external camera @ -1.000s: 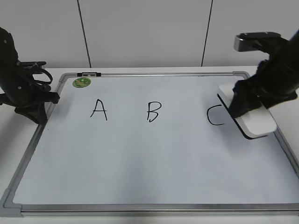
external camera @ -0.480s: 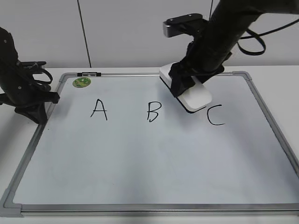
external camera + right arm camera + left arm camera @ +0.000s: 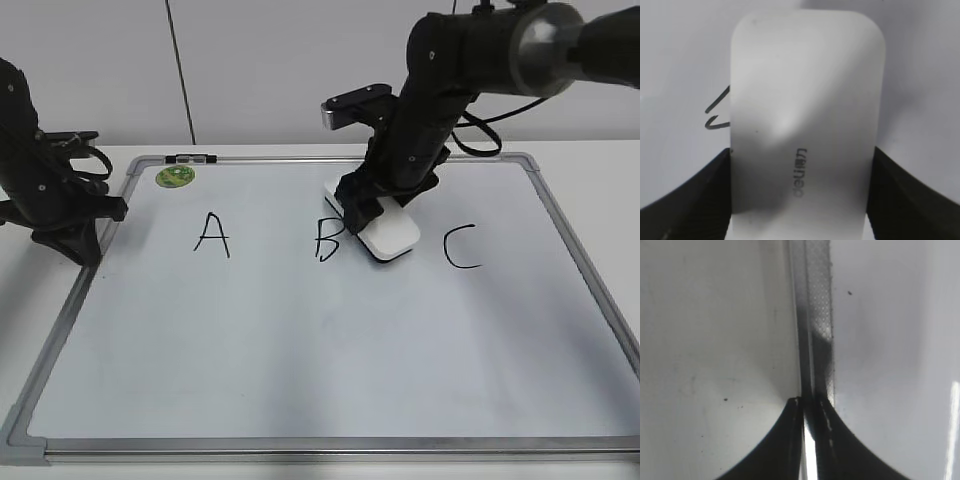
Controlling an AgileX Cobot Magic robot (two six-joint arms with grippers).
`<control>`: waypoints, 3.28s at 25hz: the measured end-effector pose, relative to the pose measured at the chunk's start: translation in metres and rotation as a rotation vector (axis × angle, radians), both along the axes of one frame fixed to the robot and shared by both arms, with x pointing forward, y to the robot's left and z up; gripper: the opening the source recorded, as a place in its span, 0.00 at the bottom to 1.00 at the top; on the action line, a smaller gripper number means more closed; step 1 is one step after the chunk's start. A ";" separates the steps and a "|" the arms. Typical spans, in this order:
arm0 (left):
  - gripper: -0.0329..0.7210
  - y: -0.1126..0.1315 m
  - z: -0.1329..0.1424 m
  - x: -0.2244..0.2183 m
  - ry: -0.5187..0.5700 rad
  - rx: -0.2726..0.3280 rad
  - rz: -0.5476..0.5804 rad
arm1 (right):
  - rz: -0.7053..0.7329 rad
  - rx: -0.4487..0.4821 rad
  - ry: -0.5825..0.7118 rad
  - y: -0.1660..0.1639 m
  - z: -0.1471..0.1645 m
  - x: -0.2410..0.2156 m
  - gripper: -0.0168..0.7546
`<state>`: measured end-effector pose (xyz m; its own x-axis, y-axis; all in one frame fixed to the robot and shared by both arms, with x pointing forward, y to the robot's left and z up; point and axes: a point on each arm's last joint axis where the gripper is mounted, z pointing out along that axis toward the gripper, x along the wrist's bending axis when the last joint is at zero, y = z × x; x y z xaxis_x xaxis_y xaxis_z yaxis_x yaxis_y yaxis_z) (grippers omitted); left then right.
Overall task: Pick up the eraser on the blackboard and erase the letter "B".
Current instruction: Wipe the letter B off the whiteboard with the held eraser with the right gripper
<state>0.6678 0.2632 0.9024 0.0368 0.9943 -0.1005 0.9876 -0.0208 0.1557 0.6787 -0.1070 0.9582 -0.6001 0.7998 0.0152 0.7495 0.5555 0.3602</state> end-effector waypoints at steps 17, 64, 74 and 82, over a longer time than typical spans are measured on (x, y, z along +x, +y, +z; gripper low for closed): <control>0.10 0.000 0.000 0.000 0.002 -0.005 0.004 | 0.016 0.012 -0.142 0.016 -0.029 0.017 0.71; 0.10 0.000 0.000 0.000 0.001 -0.002 0.003 | 0.068 -0.051 -0.102 0.055 -0.039 -0.004 0.71; 0.10 0.001 0.000 0.000 0.001 0.000 0.001 | -0.054 -0.147 -0.165 0.017 -0.037 0.018 0.71; 0.10 0.001 0.000 0.000 0.001 0.000 0.001 | -0.124 -0.211 -0.181 0.009 -0.034 0.019 0.71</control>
<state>0.6678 0.2638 0.9021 0.0353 0.9943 -0.1007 0.9877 -0.0194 0.1548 0.6975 -0.0982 0.9241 -0.4755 0.8413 -0.2572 0.7502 0.5405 0.3809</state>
